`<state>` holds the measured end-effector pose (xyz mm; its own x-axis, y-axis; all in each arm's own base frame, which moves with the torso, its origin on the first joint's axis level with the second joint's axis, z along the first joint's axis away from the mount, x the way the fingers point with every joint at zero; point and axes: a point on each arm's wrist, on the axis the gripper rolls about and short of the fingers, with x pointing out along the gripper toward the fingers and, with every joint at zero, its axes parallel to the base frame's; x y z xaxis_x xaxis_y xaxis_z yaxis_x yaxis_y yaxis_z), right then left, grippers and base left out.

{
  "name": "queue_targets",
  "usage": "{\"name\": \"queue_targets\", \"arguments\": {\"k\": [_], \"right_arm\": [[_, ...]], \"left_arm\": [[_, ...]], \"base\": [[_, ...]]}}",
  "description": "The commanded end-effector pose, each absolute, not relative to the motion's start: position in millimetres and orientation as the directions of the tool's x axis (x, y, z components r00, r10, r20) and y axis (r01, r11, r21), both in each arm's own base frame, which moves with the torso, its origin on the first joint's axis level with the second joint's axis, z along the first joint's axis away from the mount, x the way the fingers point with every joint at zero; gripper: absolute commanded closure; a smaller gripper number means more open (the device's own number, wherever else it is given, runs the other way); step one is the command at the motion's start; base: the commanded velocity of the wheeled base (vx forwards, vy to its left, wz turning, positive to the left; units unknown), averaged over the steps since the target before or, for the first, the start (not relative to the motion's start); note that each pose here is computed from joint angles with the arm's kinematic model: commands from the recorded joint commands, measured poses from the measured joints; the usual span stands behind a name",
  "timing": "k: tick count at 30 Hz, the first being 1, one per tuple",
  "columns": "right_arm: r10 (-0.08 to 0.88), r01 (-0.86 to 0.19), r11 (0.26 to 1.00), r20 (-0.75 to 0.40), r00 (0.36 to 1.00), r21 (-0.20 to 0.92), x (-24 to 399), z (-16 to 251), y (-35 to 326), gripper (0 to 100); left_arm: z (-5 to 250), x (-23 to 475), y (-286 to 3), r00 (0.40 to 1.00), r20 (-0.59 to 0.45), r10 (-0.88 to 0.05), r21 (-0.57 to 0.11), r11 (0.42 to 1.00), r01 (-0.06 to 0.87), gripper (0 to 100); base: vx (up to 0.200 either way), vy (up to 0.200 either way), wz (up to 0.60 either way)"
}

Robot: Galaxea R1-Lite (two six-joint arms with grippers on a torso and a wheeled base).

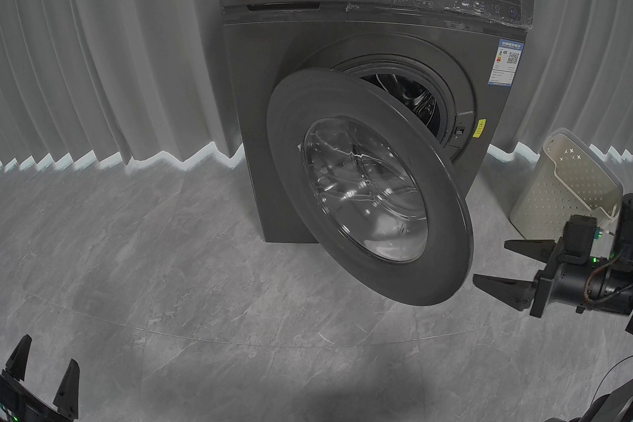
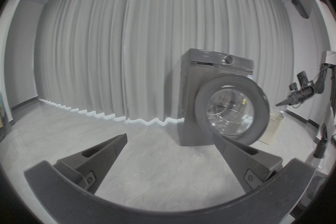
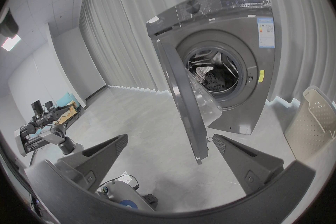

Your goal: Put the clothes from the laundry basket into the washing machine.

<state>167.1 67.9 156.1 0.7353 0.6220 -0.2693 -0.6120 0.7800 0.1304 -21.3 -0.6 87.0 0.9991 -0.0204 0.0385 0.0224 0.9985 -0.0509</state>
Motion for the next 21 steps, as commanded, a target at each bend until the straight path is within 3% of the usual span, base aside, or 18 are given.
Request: {"name": "queue_targets", "arguments": {"k": [1, 3, 5, 7, 8, 10, 11, 14, 18, 21], "right_arm": [[0.586, -0.577, 0.805, -0.334, 0.738, 0.137, 204.6, 141.9, 82.7, 0], [0.549, -0.541, 0.831, -0.336, 0.766, 0.124, 212.0, 142.7, 84.1, 0], [0.53, -0.522, 0.845, -0.325, 0.783, 0.118, 214.9, 146.3, 84.6, 0], [0.518, -0.511, 0.852, -0.319, 0.794, 0.111, 216.9, 147.9, 84.9, 0], [0.503, -0.497, 0.861, -0.322, 0.802, 0.107, 219.4, 147.6, 85.8, 0], [0.486, -0.481, 0.871, -0.33, 0.809, 0.104, 226.2, 145.9, 87.9, 0], [0.479, -0.474, 0.874, -0.336, 0.811, 0.102, 228.8, 144.1, 88.3, 0], [0.429, -0.424, 0.901, -0.33, 0.841, 0.09, 240.9, 136.6, 90.6, 0], [0.345, -0.337, 0.938, -0.298, 0.89, 0.078, 251.3, 128.5, 90.1, 0], [0.267, -0.257, 0.964, -0.246, 0.932, 0.073, 253.0, 138.1, 70.6, 0]], "left_arm": [[82.0, -21.7, 1.9, 0.993, 0.038, 0.11, -0.071, 0.992, -0.107, 0], [81.7, -22.2, 1.8, 0.994, 0.043, 0.1, -0.064, 0.993, -0.097, 0], [82.0, -22.9, 3.8, 0.98, 0.035, 0.195, -0.055, 0.98, -0.193, 0], [81.8, -23.1, 4.4, 0.975, 0.03, 0.221, -0.032, 0.975, -0.22, 0], [81.5, -23.2, 2.8, 0.991, 0.033, 0.13, 0.017, 0.991, -0.131, 0], [76.5, -22.7, -0.8, 1.0, 0.008, -0.031, 0.022, 0.999, 0.031, 0], [75.6, -22.8, -1.5, 0.998, 0.002, -0.061, 0.022, 0.998, 0.061, 0], [75.2, -22.8, -0.1, 1.0, -0.003, 0.003, 0.015, 1.0, -0.003, 0], [75.0, -22.8, 0.1, 1.0, -0.005, 0.006, 0.015, 1.0, -0.006, 0], [75.4, -22.9, 0.0, 1.0, -0.003, 0.008, 0.015, 1.0, -0.008, 0]], "base": [[0.0, 0.0, 0.0], [0.0, 0.0, 0.0], [0.0, 0.0, 0.0], [0.0, 0.0, 0.0], [0.0, 0.0, 0.0], [0.0, 0.0, 0.0], [0.0, 0.0, 0.0], [0.0, 0.0, 0.0], [0.0, 0.0, 0.0], [0.0, 0.0, 0.0]]}}
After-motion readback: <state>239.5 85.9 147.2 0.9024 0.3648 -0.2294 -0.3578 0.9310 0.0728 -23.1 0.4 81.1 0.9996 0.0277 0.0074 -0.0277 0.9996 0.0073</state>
